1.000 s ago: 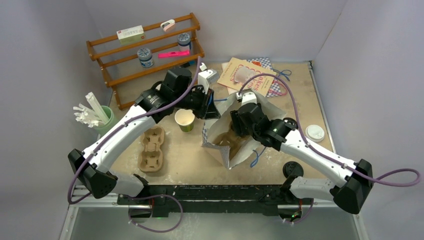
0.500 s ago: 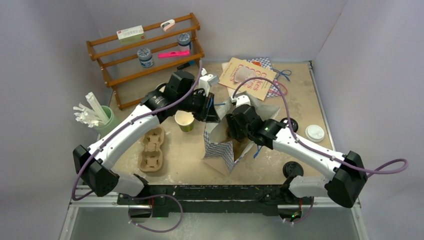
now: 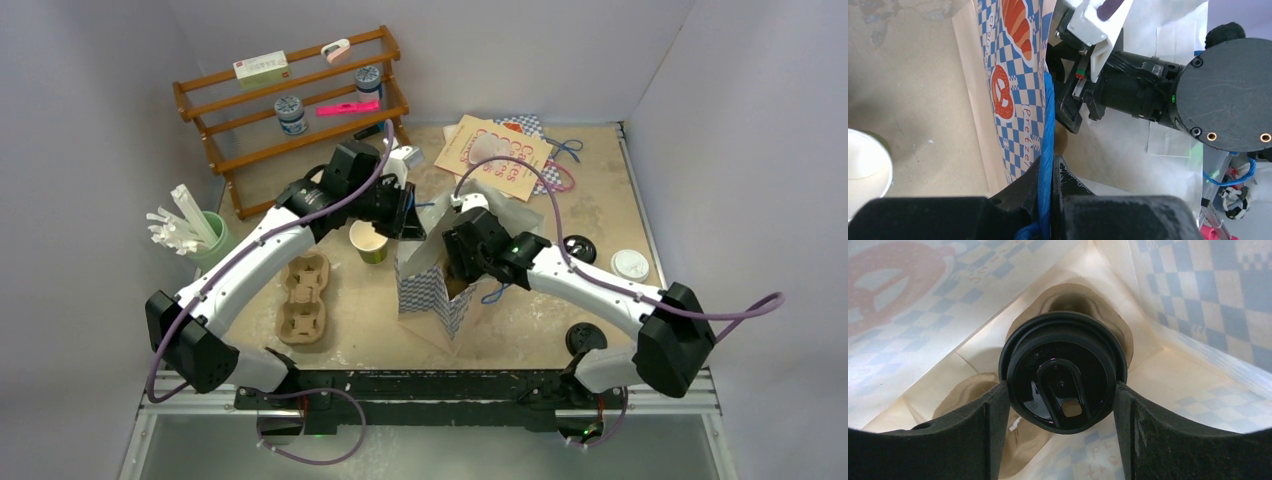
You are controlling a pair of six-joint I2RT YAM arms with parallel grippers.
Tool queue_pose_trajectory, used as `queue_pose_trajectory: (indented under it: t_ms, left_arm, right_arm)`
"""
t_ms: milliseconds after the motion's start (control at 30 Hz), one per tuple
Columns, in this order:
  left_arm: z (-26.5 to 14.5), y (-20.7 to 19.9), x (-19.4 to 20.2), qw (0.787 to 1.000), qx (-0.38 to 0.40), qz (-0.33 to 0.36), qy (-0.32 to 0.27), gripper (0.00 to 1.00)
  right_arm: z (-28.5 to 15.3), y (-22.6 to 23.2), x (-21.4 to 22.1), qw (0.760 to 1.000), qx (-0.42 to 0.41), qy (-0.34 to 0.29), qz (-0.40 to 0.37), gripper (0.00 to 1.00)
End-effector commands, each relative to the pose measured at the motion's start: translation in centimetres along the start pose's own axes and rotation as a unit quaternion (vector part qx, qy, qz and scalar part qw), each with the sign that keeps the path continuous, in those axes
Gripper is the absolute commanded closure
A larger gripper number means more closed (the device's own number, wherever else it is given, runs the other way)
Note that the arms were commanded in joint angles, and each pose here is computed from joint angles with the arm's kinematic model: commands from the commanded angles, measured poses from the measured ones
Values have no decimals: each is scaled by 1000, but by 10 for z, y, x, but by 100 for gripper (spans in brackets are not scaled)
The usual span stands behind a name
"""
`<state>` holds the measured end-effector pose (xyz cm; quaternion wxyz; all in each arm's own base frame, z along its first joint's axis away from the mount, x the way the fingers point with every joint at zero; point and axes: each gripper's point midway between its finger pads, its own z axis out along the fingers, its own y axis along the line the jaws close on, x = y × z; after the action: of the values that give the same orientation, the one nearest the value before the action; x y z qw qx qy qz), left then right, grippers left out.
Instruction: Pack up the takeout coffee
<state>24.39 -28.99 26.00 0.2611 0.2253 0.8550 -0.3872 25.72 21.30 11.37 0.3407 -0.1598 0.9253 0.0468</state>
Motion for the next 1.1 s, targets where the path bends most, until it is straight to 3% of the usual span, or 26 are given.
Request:
queue_pose_trajectory:
  t_ms: [0, 333, 433, 967, 1067]
  left_arm:
    - [-10, -3, -26, 998, -4, 31, -49, 100]
    - [-3, -2, -27, 999, 2, 32, -44, 100]
    - [-2, -1, -25, 999, 2, 30, -44, 100]
    - [-7, 15, -25, 998, -37, 28, -50, 100]
    - [-7, 16, -22, 998, -36, 28, -48, 100]
  right_arm:
    - [11, -12, 42, 996, 13, 92, 8, 89]
    - [31, -32, 61, 982, 37, 183, 13, 91]
    - [29, -41, 69, 976, 61, 207, -1, 88]
    - [20, -52, 92, 965, 90, 248, -8, 83]
    - [18, -46, 68, 975, 76, 210, 1, 81]
